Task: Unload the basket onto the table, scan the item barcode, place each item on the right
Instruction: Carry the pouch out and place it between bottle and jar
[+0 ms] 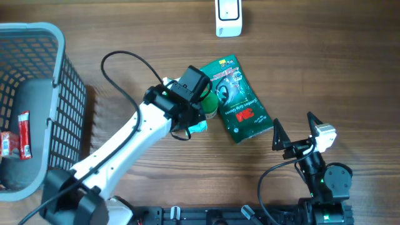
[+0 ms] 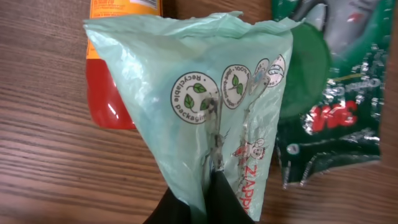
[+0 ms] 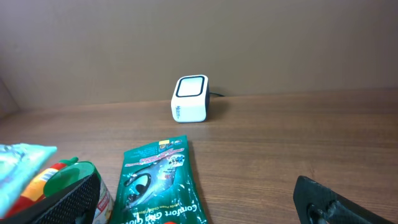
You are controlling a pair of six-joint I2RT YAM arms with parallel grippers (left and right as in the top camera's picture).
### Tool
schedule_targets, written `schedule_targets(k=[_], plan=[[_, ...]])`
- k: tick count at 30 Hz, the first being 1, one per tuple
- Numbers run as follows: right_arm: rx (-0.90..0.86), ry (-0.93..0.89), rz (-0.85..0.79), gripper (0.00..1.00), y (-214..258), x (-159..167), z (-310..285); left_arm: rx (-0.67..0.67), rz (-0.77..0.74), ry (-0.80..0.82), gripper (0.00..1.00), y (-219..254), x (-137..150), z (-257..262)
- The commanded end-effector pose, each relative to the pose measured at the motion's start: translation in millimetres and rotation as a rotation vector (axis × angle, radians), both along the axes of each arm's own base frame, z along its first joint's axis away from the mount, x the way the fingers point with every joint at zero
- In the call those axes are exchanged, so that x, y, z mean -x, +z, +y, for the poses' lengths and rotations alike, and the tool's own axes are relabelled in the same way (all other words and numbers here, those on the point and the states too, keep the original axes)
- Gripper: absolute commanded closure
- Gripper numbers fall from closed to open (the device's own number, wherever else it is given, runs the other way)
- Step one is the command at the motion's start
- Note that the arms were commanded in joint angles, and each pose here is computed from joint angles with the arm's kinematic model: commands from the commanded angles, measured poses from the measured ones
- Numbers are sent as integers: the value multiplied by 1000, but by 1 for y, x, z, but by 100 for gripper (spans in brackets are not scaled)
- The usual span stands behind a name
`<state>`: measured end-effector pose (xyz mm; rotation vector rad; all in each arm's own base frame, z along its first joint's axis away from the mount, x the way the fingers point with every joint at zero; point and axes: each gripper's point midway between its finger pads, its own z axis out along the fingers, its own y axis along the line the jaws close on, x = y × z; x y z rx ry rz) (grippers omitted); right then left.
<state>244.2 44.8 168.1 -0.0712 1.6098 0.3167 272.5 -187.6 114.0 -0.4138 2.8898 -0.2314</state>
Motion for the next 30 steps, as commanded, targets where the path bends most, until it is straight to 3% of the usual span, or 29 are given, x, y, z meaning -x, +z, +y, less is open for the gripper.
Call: schedule_targets(k=[1,16,21,23,26,27,30], plan=[[-5,-2,0,0,0,0,0,-45,36,19,96,-24,-5,-2],[-5,-2,0,0,0,0,0,-145,173,19,96,-103,-9,-5],[-6,-2,0,0,0,0,0,-141,167,18,89,-108,-12,-7],[-6,-2,0,0,0,0,0,-142,167,18,78,-108,-12,-7],[-6,-2,0,0,0,0,0,-127,178,16,33,-107,-10,-9],[-6,-2,0,0,0,0,0,-117,182,14,22,-106,-9,-11],[-6,-2,0,0,0,0,0,-113,176,14,13,-97,-12,-13]])
